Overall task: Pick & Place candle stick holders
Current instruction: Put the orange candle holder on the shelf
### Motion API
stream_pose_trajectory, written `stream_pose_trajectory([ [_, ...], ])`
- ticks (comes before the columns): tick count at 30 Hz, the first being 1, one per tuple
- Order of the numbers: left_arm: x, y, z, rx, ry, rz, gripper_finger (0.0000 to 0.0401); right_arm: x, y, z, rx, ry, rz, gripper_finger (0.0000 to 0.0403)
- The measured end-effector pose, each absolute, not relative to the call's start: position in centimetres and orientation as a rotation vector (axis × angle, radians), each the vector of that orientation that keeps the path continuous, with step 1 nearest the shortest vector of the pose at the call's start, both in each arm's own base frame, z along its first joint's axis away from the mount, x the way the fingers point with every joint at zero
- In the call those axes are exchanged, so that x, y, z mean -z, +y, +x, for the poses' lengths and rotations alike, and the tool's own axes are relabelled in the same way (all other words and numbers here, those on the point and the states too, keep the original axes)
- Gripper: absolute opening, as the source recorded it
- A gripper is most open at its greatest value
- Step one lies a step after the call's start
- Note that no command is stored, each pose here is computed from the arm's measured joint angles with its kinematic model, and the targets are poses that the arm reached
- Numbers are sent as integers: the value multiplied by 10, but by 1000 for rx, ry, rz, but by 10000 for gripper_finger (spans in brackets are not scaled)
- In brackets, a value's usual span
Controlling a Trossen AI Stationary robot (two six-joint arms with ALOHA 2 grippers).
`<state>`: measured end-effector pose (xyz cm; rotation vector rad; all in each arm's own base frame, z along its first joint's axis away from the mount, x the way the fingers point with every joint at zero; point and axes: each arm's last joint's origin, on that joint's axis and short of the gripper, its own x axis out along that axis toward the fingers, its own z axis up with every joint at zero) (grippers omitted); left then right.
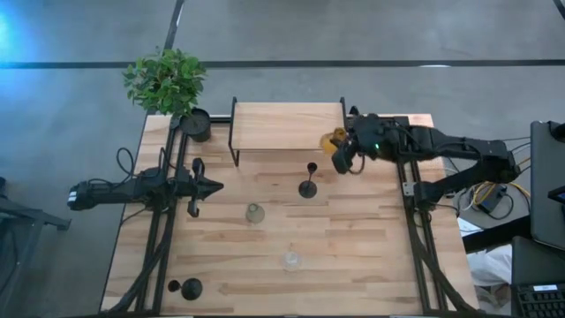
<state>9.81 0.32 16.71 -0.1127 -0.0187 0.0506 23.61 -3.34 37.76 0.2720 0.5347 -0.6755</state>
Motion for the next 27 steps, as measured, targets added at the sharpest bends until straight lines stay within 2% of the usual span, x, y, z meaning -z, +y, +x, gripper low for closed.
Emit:
stream_pose_trajectory([
  [19, -167, 3, 98, -51, -19, -113, 26, -375, -127, 284, 637, 653, 191, 120],
  [27, -167, 3, 98, -51, -19, -113, 26, -362, -162, 286, 669, 681, 196, 120],
])
